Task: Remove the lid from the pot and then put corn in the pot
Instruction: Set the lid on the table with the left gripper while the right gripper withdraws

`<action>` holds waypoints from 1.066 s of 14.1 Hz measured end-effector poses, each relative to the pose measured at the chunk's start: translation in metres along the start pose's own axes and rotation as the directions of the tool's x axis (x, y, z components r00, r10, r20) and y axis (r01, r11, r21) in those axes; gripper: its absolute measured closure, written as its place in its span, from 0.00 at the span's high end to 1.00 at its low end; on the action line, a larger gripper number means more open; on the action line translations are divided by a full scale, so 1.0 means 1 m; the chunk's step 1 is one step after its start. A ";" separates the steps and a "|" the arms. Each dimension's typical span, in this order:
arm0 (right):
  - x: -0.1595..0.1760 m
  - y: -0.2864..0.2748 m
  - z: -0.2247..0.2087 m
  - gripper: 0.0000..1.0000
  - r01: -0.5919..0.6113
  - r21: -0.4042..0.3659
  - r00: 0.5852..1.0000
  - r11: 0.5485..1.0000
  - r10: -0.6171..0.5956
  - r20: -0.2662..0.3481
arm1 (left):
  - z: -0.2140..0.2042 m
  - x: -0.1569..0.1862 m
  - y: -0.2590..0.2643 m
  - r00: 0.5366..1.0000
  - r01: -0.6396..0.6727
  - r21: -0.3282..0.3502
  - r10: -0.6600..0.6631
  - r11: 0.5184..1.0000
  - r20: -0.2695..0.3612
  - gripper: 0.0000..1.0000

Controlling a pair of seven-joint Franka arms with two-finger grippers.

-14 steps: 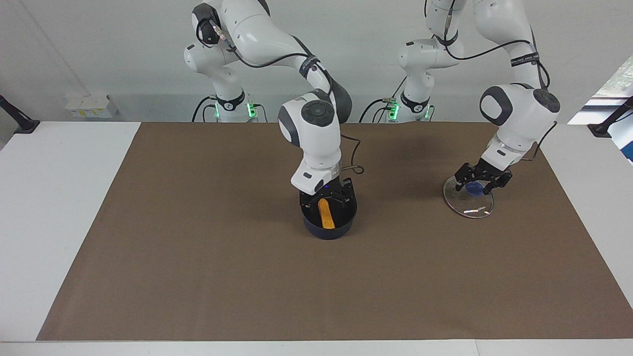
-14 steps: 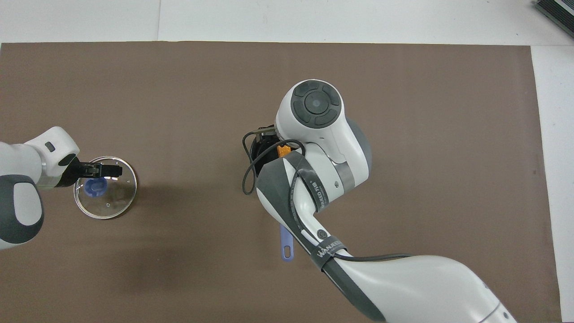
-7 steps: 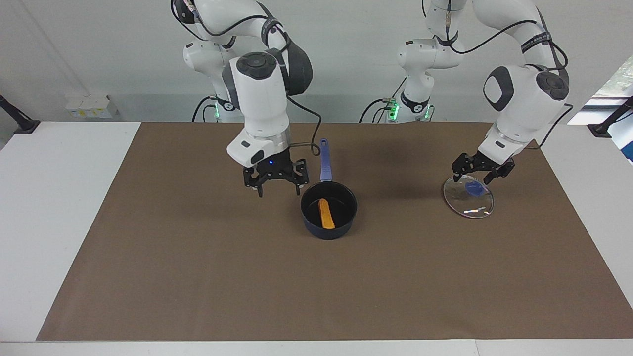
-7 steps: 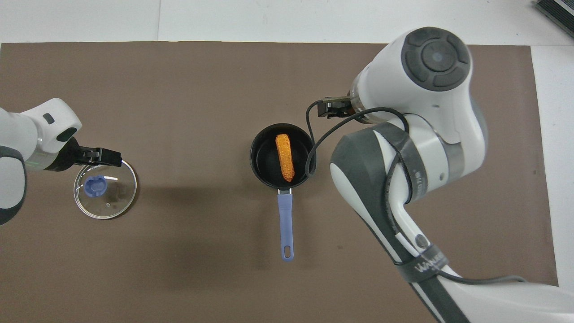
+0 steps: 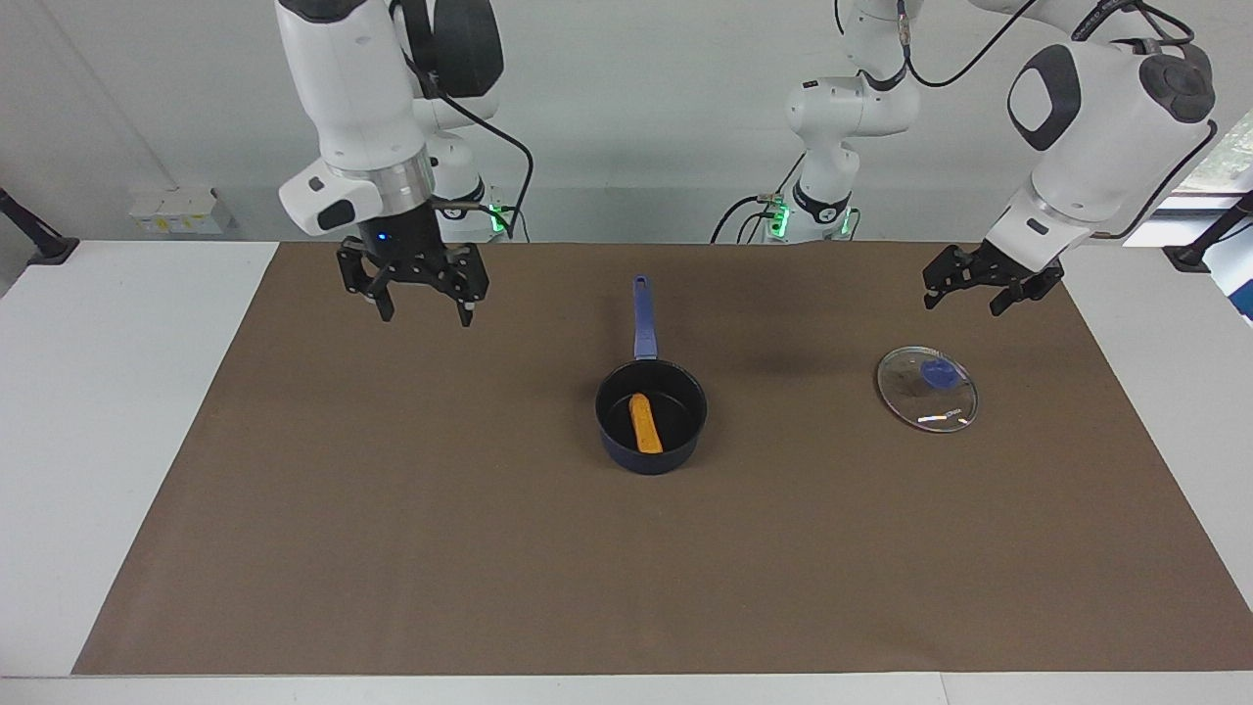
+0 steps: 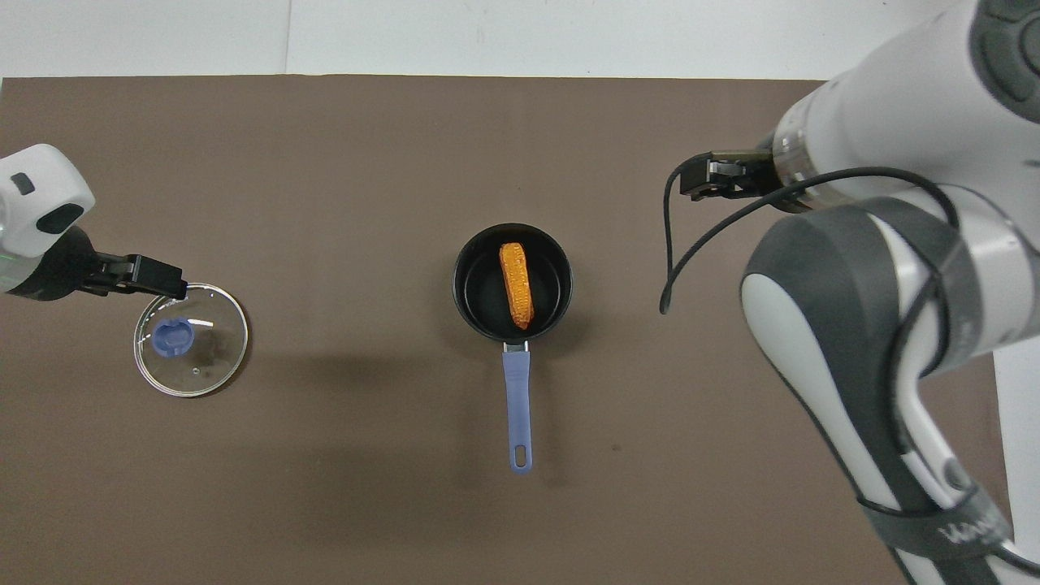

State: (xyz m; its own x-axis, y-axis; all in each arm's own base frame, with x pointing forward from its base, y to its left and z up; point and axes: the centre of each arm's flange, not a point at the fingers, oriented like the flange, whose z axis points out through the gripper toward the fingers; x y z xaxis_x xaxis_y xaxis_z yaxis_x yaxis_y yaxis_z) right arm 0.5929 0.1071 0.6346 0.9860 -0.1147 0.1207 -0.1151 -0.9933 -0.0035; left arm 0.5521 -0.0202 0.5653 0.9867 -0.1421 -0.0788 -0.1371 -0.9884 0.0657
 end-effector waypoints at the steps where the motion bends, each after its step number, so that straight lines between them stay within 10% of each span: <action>1: -0.006 0.012 -0.012 1.00 0.001 -0.002 1.000 1.000 -0.001 0.007 | -0.009 -0.003 0.000 1.000 -0.002 0.006 0.002 1.000 0.008 1.00; 15: -0.047 0.102 -0.031 1.00 0.018 -0.017 0.989 1.000 -0.015 0.149 | -0.070 -0.027 -0.003 0.998 -0.014 0.027 0.012 1.000 0.055 1.00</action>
State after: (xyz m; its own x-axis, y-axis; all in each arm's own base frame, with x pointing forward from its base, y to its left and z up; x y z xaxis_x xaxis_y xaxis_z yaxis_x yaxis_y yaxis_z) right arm 0.5312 0.0116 0.6598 0.9946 -0.0998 -0.0283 -0.0994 -0.9949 0.0153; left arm 0.5324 -0.0098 0.6367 0.9786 -0.1571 -0.1326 -0.1531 -0.9874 0.0402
